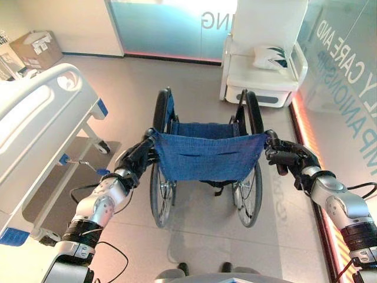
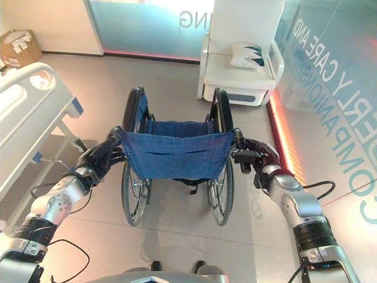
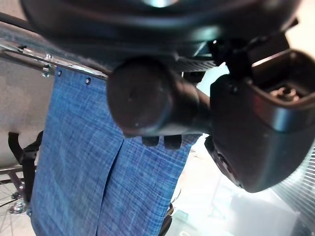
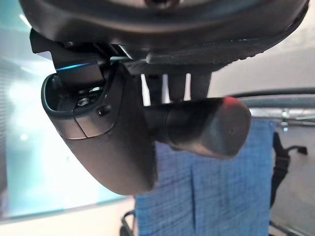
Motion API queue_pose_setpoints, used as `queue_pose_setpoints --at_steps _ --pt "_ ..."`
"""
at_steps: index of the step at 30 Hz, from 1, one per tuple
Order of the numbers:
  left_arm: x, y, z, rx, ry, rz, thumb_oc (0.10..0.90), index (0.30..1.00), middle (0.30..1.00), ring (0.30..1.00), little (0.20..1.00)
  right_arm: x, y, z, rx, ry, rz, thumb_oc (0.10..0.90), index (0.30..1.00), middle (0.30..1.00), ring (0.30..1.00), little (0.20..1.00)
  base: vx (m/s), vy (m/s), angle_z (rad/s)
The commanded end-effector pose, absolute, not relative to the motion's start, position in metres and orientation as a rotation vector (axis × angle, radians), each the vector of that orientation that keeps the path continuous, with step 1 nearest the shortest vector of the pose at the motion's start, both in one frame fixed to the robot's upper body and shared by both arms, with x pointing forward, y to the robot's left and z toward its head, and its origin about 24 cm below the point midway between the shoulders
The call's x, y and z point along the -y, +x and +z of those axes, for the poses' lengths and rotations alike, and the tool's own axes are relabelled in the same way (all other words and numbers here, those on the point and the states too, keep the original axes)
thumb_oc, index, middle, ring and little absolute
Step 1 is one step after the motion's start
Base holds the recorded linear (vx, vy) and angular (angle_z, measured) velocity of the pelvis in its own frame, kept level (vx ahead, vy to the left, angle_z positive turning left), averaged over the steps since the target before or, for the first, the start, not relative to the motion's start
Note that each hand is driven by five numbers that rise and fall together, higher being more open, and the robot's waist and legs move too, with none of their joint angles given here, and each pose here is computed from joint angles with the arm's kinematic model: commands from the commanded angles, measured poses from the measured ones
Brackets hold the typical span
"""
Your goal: Push the wheelchair next to the bed
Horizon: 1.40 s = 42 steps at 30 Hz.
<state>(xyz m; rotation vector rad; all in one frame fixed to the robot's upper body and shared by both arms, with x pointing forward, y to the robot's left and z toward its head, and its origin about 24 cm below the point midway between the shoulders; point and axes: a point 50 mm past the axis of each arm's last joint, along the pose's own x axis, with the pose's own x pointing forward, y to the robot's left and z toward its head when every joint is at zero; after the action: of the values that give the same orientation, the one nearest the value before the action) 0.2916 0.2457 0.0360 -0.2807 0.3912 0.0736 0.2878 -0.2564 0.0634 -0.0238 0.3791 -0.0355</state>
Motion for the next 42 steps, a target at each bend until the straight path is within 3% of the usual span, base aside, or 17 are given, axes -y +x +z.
queue_pose_setpoints --at_steps 1,21,32,42 --pt "-0.138 0.305 0.079 -0.203 -0.434 -0.364 0.400 0.300 0.300 0.300 0.300 0.175 0.308 0.090 -0.231 0.047 0.305 0.400 0.300 0.300 0.300 0.300 0.04 0.075 -0.02" --pt "-0.176 0.332 0.074 -0.210 -0.290 -0.136 0.400 0.300 0.300 0.300 0.300 0.189 0.334 0.094 -0.245 0.011 0.191 0.400 0.300 0.300 0.300 0.300 0.10 0.125 -0.04" --pt "-0.182 0.330 0.061 -0.233 -0.307 -0.069 0.400 0.300 0.300 0.300 0.300 0.222 0.341 0.115 -0.254 -0.026 0.138 0.400 0.300 0.300 0.300 0.300 0.27 -0.132 0.27" --pt "-0.195 0.328 0.066 -0.196 -0.368 0.025 0.400 0.300 0.300 0.300 0.300 0.215 0.339 0.107 -0.284 -0.096 0.178 0.400 0.300 0.300 0.300 0.300 0.22 -0.224 0.28"
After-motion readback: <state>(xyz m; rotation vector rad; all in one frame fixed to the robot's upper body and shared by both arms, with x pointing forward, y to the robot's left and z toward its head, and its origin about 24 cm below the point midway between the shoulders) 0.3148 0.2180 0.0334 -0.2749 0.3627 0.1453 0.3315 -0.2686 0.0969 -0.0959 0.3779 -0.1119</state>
